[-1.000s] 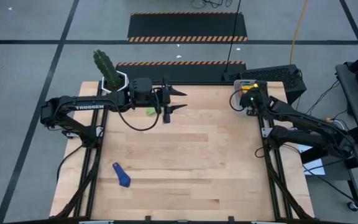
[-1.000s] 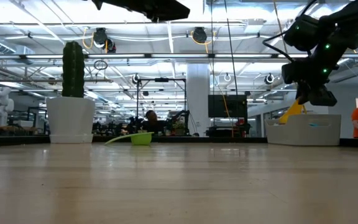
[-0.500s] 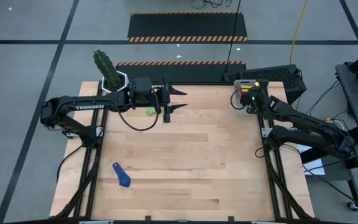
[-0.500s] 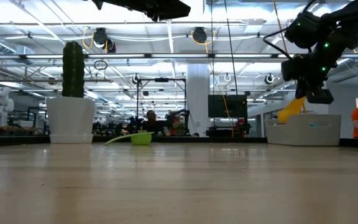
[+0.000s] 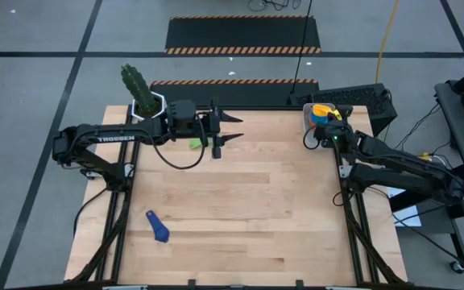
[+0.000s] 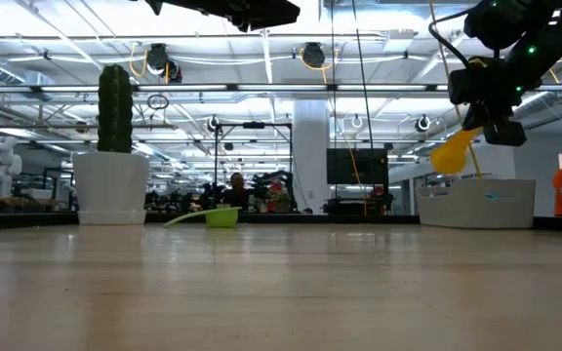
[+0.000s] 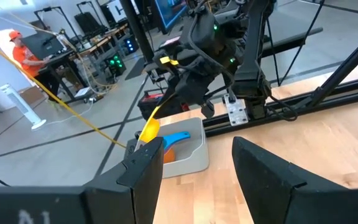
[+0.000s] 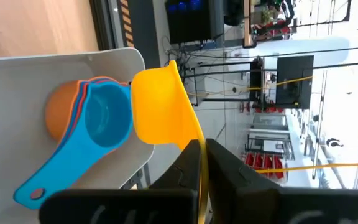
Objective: Nest measuring cups in basket
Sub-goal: Stack the yellow measuring cup on top of the light blue measuring cup in the gray bin
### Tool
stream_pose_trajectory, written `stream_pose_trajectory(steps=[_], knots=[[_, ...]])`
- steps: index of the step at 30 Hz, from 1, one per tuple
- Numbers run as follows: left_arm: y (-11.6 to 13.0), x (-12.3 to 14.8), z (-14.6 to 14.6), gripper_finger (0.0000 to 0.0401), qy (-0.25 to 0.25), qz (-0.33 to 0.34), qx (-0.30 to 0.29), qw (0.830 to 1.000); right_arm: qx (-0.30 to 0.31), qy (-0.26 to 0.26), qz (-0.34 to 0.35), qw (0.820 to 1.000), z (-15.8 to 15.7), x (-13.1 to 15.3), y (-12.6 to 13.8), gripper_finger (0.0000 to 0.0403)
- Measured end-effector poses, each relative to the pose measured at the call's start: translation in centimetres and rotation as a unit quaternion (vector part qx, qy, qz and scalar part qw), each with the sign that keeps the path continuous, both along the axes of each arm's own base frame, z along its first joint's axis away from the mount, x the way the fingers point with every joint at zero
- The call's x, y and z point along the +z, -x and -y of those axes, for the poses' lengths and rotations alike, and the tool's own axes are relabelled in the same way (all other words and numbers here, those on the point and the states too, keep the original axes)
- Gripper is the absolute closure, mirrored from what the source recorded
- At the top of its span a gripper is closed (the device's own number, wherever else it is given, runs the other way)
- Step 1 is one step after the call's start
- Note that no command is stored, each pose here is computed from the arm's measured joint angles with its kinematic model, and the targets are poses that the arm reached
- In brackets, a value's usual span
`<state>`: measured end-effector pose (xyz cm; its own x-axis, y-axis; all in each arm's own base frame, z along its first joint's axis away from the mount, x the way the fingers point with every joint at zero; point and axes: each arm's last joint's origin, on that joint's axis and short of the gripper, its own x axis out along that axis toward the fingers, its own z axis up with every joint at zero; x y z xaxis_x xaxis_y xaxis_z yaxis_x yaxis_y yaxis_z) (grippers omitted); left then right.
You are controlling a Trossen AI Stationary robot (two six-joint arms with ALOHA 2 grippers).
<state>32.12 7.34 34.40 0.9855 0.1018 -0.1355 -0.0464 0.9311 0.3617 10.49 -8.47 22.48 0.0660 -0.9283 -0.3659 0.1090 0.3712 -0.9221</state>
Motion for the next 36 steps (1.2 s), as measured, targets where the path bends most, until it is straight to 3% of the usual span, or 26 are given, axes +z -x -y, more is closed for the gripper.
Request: stream_pose_trajectory(steps=[15, 25, 36], knots=[[0.0, 0.0, 0.0, 0.0206, -0.009, -0.001, -0.001, 1.0, -0.005, -0.008, 0.004, 1.0, 0.3, -0.4, -0.5, 0.0403], [0.0, 0.1, 0.0, 0.0206, -0.01, 0.004, -0.001, 1.0, 0.005, 0.004, -0.036, 0.999, 1.7, -2.6, -0.7, 0.0403], [0.0, 0.1, 0.0, 0.0206, -0.015, 0.003, -0.001, 1.0, 0.001, -0.006, -0.015, 1.0, 2.2, -2.6, -0.4, 0.0391]])
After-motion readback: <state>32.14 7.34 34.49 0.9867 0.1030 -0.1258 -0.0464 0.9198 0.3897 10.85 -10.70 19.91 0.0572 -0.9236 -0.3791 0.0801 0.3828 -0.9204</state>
